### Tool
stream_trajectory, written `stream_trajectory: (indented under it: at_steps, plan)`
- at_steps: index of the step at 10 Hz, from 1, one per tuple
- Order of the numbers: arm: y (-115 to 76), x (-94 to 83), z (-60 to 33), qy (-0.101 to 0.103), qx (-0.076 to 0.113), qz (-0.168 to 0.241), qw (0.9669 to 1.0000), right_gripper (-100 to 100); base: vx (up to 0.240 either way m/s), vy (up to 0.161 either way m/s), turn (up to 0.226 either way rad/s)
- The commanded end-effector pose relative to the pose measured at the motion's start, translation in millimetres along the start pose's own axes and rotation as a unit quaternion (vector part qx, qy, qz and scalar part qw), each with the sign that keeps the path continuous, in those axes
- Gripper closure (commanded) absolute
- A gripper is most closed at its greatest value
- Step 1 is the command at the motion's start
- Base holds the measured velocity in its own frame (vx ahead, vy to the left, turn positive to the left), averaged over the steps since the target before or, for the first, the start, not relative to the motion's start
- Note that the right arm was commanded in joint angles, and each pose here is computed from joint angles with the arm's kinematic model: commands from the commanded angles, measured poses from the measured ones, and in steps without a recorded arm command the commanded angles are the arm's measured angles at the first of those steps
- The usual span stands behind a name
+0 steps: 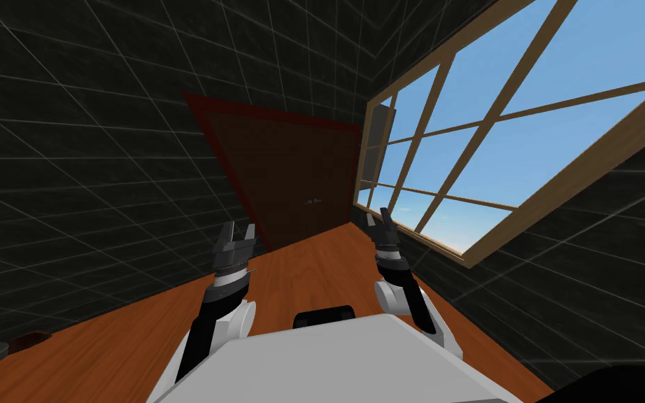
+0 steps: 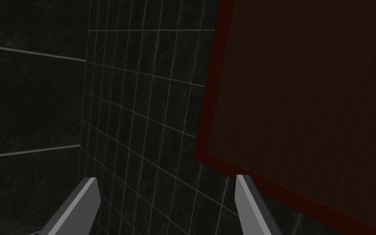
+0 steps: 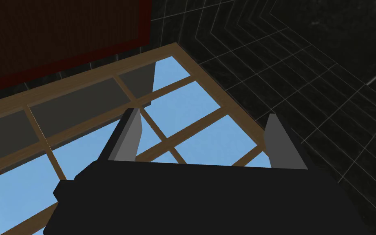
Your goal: Pull the door open
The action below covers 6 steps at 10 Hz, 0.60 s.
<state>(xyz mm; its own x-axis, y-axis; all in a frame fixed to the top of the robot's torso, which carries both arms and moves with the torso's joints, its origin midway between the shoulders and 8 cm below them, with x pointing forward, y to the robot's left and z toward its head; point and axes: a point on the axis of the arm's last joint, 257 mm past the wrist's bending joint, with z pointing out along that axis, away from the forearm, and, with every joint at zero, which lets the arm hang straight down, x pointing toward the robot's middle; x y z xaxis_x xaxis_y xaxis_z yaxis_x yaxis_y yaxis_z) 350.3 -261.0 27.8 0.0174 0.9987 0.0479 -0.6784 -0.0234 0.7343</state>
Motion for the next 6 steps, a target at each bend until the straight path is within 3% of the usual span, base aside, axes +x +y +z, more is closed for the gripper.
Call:
stream_trajectory:
  at_steps: [1, 6]
  plan:
    - [-12.6, 0.8, -2.6, 0.003, 0.009, 0.005, 0.9999, -100, 0.076, 0.018, 0.059]
    - [-45.0, 2.4, -10.5, 0.009, 0.033, 0.016, 0.9993, -100, 0.142, 0.012, 0.05]
